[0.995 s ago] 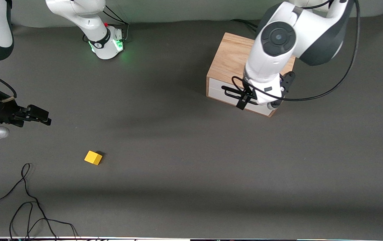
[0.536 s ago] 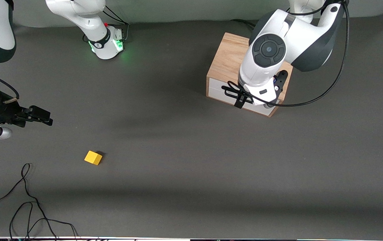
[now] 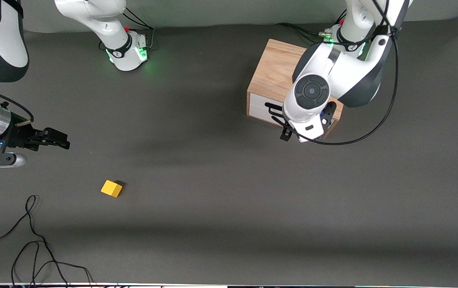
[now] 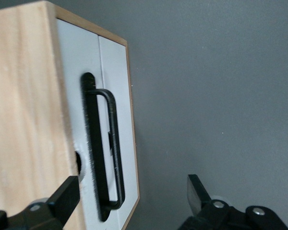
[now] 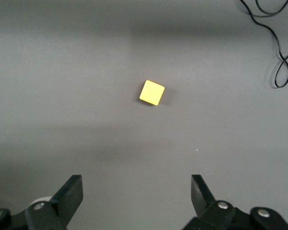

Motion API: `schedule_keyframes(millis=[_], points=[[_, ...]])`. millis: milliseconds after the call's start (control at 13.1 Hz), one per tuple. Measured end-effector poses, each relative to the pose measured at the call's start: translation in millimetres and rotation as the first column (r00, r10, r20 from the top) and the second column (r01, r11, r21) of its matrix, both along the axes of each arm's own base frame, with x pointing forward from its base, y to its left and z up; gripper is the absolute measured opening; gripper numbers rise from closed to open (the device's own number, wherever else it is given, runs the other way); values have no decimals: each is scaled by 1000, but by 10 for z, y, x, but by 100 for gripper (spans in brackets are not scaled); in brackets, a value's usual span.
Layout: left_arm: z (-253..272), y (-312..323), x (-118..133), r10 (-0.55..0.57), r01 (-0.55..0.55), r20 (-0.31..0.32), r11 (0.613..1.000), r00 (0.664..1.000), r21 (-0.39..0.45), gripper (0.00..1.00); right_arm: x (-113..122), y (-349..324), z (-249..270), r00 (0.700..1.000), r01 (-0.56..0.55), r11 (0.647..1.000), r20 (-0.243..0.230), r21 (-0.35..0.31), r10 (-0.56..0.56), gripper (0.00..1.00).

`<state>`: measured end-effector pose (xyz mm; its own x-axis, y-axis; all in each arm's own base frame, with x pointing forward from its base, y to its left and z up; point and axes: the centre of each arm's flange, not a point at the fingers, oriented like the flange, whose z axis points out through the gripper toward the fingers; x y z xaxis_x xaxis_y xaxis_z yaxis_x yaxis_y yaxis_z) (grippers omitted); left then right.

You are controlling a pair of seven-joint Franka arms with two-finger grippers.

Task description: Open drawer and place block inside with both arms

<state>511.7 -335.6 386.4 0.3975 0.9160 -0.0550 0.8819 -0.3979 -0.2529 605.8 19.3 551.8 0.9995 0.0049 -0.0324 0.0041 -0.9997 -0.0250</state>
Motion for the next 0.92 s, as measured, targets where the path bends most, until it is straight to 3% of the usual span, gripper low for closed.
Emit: schedule_keyframes(millis=[459, 919], points=[[-494, -27, 68, 5, -5, -15, 1000, 1000, 17, 100, -13, 3, -29, 1000, 0, 1000, -7, 0, 0, 100], [-776, 28, -69, 2, 0, -56, 999, 998, 45, 100, -20, 102, -74, 1000, -17, 1000, -11, 0, 17, 100]])
